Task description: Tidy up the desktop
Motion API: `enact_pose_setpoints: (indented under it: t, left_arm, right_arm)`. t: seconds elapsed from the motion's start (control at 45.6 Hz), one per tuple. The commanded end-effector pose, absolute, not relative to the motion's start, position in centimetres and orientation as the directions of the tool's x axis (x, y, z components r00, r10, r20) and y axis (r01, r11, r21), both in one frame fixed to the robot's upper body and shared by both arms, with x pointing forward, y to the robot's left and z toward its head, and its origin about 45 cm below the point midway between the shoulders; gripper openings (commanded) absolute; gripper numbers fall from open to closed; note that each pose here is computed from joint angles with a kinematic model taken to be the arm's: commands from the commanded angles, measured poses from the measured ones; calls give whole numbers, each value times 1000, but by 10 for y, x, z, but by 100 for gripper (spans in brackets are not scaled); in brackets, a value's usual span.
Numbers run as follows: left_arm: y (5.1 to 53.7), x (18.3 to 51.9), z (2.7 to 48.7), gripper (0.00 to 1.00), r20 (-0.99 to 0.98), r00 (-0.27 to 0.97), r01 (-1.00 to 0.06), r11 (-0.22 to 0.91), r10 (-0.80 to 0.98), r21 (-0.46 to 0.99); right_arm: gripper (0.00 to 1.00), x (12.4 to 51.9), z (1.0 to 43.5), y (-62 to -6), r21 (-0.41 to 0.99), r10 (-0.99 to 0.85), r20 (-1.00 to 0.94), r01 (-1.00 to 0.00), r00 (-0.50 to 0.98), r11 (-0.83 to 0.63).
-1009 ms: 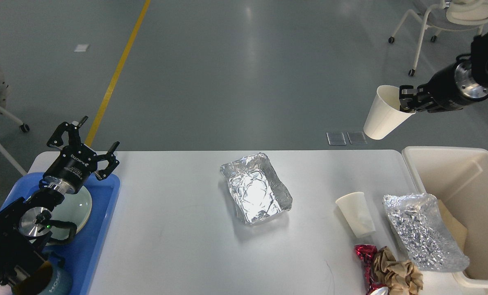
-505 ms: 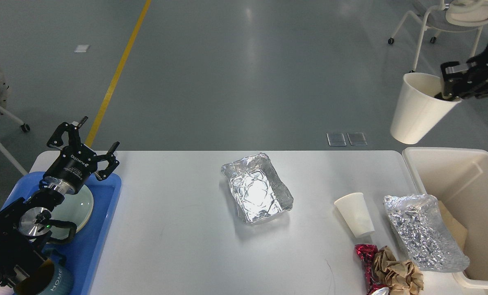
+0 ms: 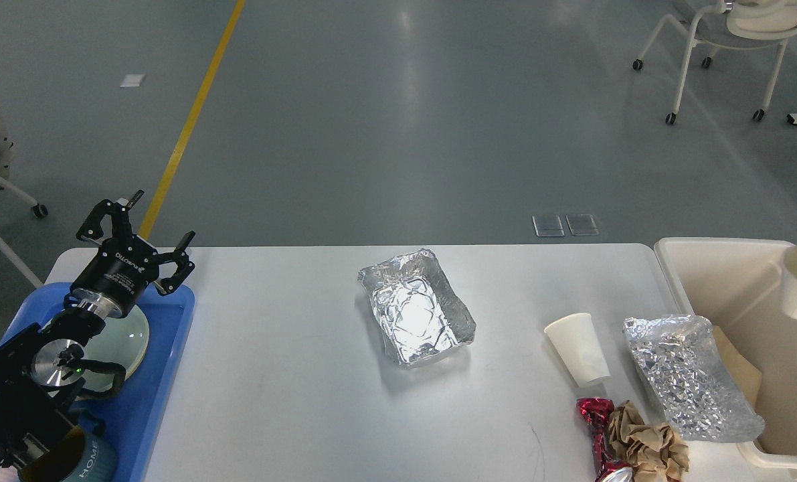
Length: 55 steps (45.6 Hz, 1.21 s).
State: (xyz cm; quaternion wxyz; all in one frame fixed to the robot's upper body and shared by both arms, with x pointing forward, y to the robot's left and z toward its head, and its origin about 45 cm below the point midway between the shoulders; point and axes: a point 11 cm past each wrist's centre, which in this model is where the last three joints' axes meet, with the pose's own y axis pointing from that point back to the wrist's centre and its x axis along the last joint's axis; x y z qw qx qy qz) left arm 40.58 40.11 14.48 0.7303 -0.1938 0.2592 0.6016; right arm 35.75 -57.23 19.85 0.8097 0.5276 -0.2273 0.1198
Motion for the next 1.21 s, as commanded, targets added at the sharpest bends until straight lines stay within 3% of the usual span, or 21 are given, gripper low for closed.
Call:
enact_pose_setpoints:
  t: [0.0, 0.11, 0.132, 0.197, 0.219, 0.241, 0.483, 0.68, 0.79, 0.921, 1.185]
  left_arm:
    - [401, 406, 145, 100, -612, 142, -979, 201, 778, 28]
    - [401, 406, 145, 100, -611, 142, -979, 202, 779, 29]
    - [401, 405, 144, 100, -612, 141, -979, 201, 778, 30]
    - [401, 406, 145, 100, -612, 142, -979, 201, 778, 28]
    - [401, 406, 145, 100, -612, 142, -979, 201, 778, 28]
    - [401, 405, 144, 100, -612, 141, -979, 201, 778, 30]
    - [401, 406, 145, 100, -612, 142, -979, 201, 778, 28]
    - [401, 406, 145, 100, -612, 142, -979, 201, 778, 28]
    - [401, 406, 145, 100, -612, 142, -979, 201, 778, 28]
    - [401, 405, 144, 100, -612, 141, -979, 201, 778, 30]
    - [401, 405, 144, 100, -612, 141, -979, 201, 778, 30]
  right_arm:
    - [0, 353, 146, -557, 804, -51, 502, -444, 863, 394]
    - [0, 347, 116, -544, 812, -25, 497, -455, 867, 365]
    - [4, 349, 115, -542, 812, -23, 500, -460, 866, 359]
    - [40, 350, 115, -539, 813, -20, 500, -462, 866, 354]
    - [62, 350, 115, -540, 814, -22, 499, -460, 866, 356]
    - [100, 351, 115, -540, 812, -21, 502, -463, 865, 355]
    - [100, 356, 125, -543, 807, -29, 511, -468, 859, 361]
    - [100, 380, 158, -537, 799, -44, 538, -492, 842, 346]
    - [100, 410, 221, -514, 839, -134, 519, -472, 844, 273]
    - [100, 422, 320, -430, 916, -145, 402, -396, 904, 66]
    - [100, 359, 451, -244, 942, 196, 301, -258, 933, -216]
